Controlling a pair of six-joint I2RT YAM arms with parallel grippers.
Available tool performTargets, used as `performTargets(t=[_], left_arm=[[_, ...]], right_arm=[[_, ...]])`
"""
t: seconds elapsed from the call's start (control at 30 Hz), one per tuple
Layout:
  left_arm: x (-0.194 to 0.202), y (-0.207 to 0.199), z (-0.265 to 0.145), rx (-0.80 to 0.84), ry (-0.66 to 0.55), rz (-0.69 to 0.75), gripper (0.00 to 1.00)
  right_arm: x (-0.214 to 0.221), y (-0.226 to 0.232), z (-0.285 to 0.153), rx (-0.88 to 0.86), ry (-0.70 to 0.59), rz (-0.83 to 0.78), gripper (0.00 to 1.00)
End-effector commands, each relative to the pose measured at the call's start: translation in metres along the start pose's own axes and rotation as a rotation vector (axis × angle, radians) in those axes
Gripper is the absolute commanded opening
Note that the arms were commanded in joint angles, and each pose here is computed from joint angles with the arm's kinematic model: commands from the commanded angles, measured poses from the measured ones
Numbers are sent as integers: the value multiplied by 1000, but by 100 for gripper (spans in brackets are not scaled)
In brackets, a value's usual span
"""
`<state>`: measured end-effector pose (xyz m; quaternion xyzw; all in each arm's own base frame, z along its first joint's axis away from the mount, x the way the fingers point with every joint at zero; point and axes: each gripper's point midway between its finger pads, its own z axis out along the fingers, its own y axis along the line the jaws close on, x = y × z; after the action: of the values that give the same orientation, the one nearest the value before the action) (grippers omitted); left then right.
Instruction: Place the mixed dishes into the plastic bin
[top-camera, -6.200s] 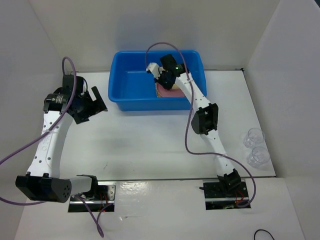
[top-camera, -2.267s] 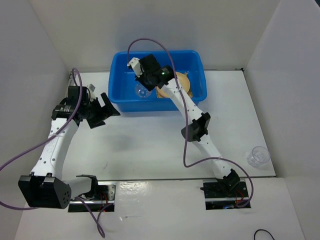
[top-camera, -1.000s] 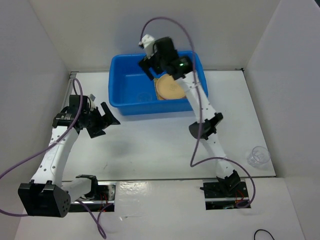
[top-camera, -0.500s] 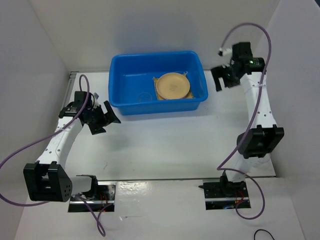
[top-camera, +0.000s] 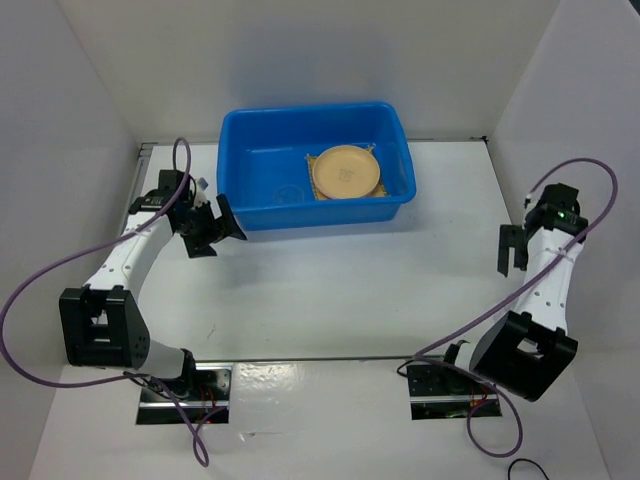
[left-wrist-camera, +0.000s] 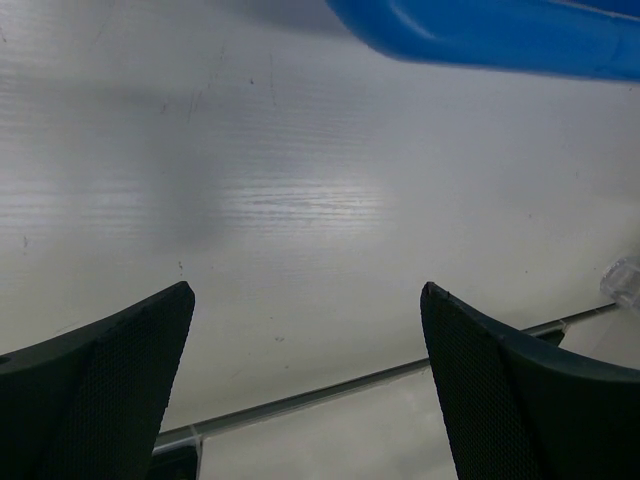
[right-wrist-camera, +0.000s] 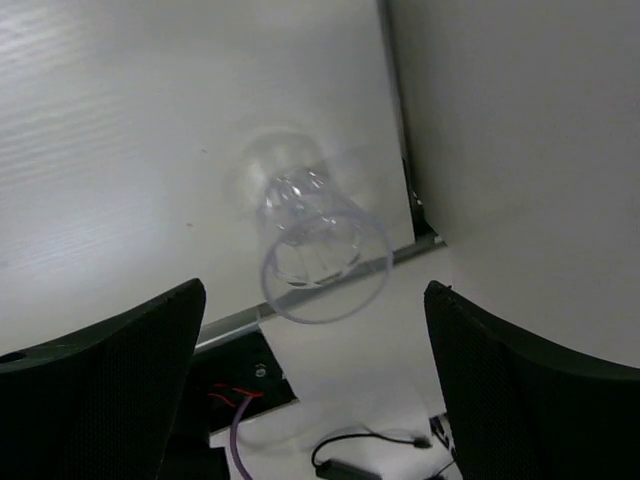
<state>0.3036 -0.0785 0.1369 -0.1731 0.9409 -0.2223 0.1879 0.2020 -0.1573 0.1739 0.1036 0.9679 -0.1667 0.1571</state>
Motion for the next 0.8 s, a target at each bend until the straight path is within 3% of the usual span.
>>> performTargets(t=[0.0,0.17,0.77], left_arm=[[-19,-15,-6,30,-33,83,100],[-19,-16,-5,8,-16,97,100],[-9,-7,-3,-7,-10,121,100]], right_arm=[[9,-37,9,115,-6,39,94],[37,-66,16,167,49,72,94],[96,-65,78,20,247,103,93]])
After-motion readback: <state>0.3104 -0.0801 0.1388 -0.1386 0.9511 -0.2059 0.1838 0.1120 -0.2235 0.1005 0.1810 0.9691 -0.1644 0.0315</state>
